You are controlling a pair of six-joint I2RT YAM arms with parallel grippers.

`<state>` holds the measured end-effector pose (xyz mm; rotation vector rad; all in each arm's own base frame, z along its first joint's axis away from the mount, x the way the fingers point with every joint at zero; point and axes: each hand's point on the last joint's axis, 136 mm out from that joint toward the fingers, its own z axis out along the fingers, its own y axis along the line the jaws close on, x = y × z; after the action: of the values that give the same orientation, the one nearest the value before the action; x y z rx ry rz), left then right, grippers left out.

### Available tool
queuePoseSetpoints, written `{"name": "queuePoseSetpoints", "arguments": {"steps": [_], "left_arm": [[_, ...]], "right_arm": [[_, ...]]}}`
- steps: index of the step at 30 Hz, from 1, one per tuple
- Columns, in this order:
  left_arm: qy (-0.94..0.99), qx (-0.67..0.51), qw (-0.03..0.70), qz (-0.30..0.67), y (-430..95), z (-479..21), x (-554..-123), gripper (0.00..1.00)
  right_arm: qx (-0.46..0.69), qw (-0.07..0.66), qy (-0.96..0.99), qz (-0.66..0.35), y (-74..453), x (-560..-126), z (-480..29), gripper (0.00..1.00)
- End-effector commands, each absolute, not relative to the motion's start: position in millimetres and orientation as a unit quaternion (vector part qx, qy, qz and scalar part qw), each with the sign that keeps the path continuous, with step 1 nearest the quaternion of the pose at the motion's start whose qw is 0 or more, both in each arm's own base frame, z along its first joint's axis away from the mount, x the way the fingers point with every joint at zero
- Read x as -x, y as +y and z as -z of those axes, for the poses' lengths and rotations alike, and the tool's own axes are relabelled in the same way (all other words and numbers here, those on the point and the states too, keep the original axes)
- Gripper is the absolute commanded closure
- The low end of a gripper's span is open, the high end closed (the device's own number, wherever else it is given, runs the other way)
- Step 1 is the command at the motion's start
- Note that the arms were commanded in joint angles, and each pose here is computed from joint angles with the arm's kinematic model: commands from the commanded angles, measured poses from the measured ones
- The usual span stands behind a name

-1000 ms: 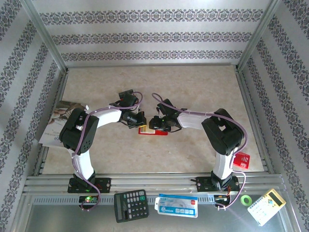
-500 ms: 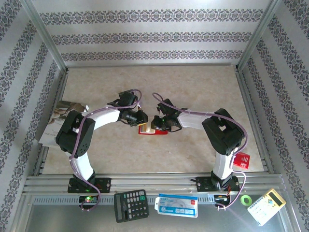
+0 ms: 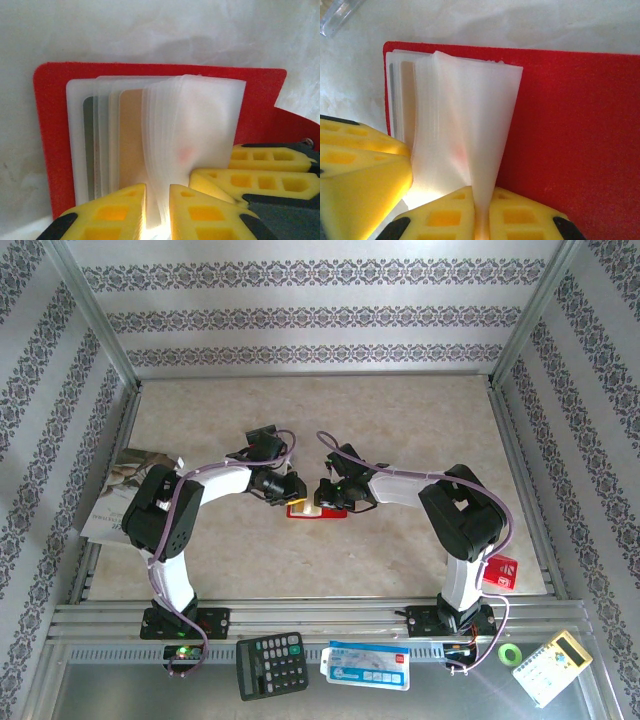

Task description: Take the credit cards out of the card holder

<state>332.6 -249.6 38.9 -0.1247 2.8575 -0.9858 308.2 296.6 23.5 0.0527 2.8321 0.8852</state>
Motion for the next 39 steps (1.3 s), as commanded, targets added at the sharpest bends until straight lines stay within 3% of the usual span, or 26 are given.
{"name": "queuePoseSetpoints", "arguments": {"steps": [1, 6, 17, 20, 30, 39], "left_arm": [[0.943, 0.032, 0.035, 0.329, -254.8, -36.6, -324.1, 0.83], [0.94, 0.031, 0.031, 0.338, -258.8, -37.6, -325.7, 0.9], [0.926, 0.03, 0.036, 0.374, -270.2, -52.2, -331.0, 0.96], [0.92, 0.024, 0.044, 0.389, -274.1, -61.8, -332.7, 1.0], [0.901, 0.013, 0.066, 0.429, -285.4, -88.6, -337.3, 1.0], [0.891, -0.003, 0.081, 0.447, -300.4, -105.8, -337.1, 1.0]], "right_arm": [[-0.035, 0.078, 0.961, -0.264, 281.4, -306.4, -2.8, 0.89], [-0.033, 0.08, 0.959, -0.269, 282.6, -307.4, -4.9, 0.89], [-0.031, 0.089, 0.952, -0.29, 286.1, -311.9, -17.5, 0.89], [-0.031, 0.1, 0.947, -0.303, 287.1, -312.8, -28.3, 0.84], [-0.042, 0.164, 0.934, -0.315, 268.1, -317.8, -63.5, 0.66], [-0.069, 0.219, 0.915, -0.331, 247.3, -323.2, -87.3, 0.58]]}}
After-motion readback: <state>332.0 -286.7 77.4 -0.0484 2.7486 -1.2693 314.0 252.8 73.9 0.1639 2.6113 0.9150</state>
